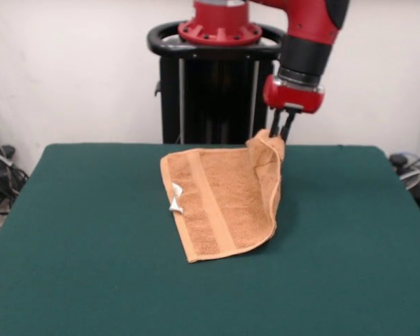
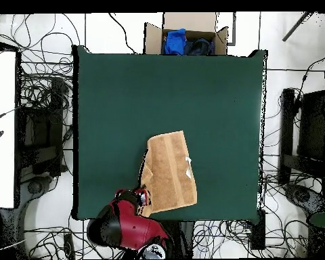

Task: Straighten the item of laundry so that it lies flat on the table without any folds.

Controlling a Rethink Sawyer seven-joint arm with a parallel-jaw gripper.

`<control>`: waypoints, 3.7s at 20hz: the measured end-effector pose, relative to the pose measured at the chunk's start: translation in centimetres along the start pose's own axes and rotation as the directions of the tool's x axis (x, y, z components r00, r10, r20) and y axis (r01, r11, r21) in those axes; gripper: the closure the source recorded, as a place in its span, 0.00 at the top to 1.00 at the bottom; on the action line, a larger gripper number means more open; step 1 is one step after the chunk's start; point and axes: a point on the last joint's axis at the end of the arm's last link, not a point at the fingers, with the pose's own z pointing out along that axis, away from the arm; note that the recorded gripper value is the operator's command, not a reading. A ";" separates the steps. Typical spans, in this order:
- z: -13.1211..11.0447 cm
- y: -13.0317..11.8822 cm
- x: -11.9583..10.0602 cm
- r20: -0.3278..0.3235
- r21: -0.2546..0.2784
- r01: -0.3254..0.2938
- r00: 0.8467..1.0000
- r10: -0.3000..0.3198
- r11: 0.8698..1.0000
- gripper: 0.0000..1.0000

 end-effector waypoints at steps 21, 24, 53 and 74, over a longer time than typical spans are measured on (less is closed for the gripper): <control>-1.4 1.9 -1.2 -0.034 -0.014 -0.057 0.998 0.056 0.998 0.00; -1.5 2.2 -1.2 -0.040 -0.015 -0.064 0.997 0.063 0.998 0.00; -2.4 5.5 -4.9 -0.008 -0.086 -0.119 0.993 0.119 0.989 0.00; -0.1 5.2 -4.6 -0.066 -0.108 -0.156 0.987 0.149 0.982 0.00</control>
